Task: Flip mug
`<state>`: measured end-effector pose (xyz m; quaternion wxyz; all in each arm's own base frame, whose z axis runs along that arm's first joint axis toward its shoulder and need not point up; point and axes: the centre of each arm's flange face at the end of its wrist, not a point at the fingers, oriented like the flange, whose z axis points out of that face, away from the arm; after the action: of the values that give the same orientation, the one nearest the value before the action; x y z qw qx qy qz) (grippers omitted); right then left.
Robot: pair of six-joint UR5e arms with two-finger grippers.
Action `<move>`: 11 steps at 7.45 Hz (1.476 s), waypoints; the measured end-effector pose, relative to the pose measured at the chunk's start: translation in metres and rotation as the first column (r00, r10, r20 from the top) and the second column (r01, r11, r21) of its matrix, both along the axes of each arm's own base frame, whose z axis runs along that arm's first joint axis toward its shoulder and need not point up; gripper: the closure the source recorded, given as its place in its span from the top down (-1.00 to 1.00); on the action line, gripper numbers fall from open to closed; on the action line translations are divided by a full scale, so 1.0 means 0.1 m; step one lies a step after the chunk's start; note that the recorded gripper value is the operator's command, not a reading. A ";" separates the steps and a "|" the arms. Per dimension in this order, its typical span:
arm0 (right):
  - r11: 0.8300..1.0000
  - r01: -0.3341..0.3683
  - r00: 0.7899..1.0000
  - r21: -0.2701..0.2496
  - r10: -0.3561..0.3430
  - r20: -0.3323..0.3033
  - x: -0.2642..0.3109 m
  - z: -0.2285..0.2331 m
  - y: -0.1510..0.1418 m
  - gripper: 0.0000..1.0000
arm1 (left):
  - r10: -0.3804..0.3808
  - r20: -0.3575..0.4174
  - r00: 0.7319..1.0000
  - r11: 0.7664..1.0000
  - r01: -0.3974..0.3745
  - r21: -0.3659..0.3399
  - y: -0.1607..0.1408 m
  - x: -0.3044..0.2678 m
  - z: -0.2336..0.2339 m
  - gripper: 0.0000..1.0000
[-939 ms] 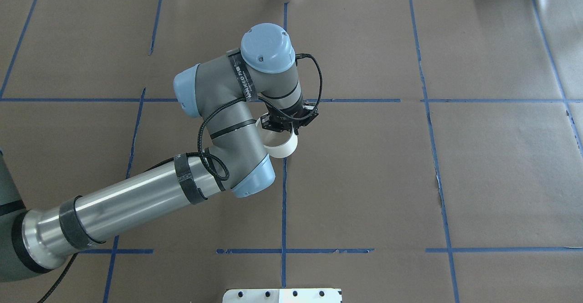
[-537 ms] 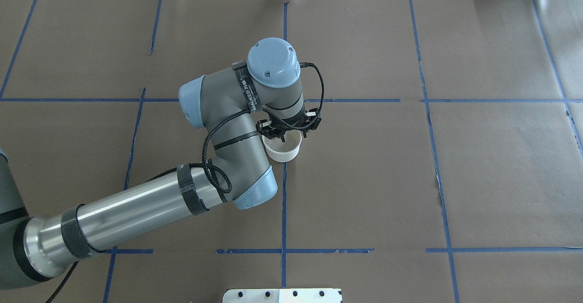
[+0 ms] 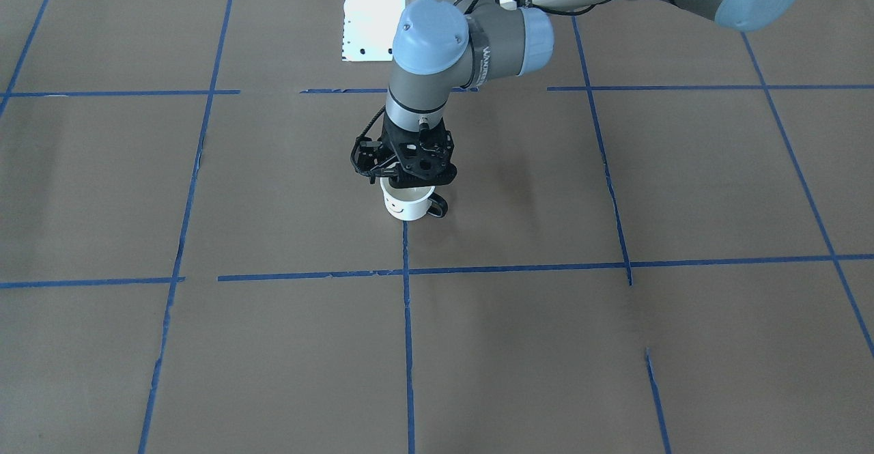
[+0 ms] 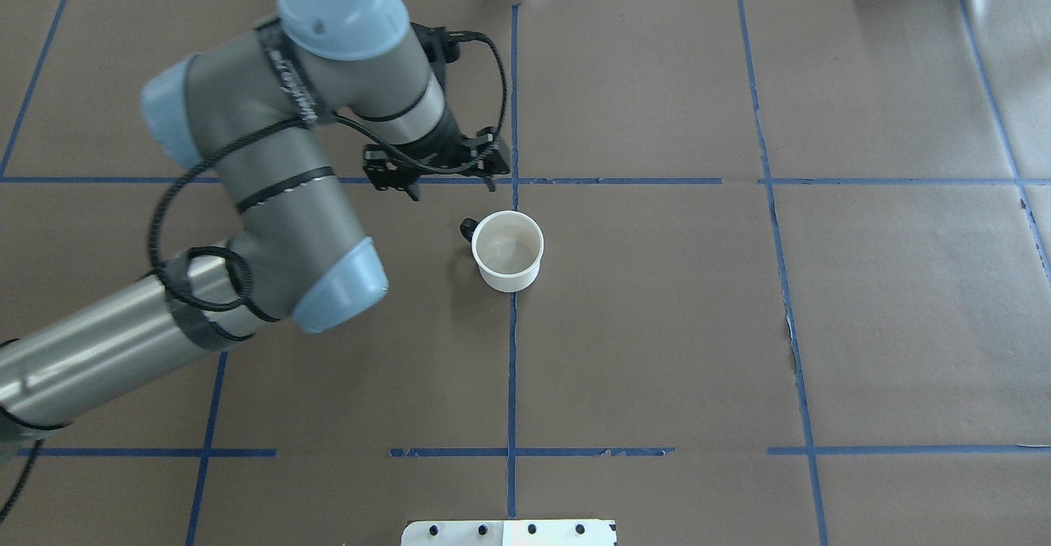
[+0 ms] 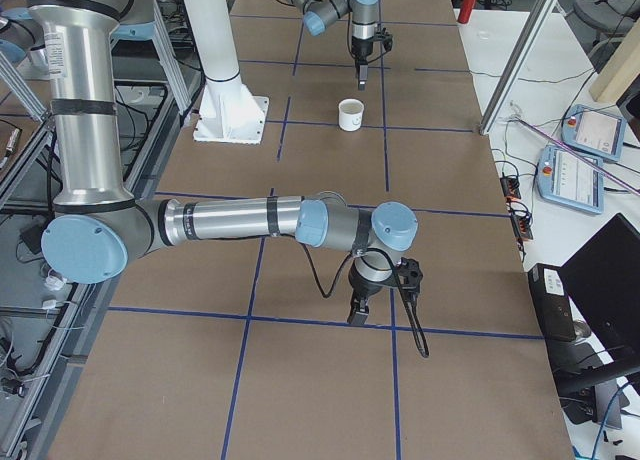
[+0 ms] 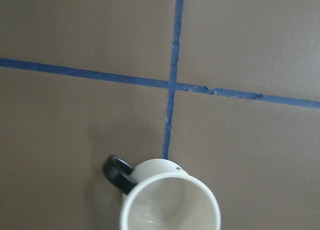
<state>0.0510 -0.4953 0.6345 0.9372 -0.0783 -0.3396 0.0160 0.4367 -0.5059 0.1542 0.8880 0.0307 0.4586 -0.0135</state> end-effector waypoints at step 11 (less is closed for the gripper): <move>1.000 0.000 1.000 0.000 0.000 0.000 0.00 0.00 0.00 1.00 | 0.152 0.163 0.975 0.981 -0.169 0.095 0.20 -4.90 4.88 1.00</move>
<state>0.0510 -0.4953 0.6345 0.9372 -0.0783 -0.3396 0.0160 -0.0529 -0.4862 0.6425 0.9161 0.0427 0.3893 0.0855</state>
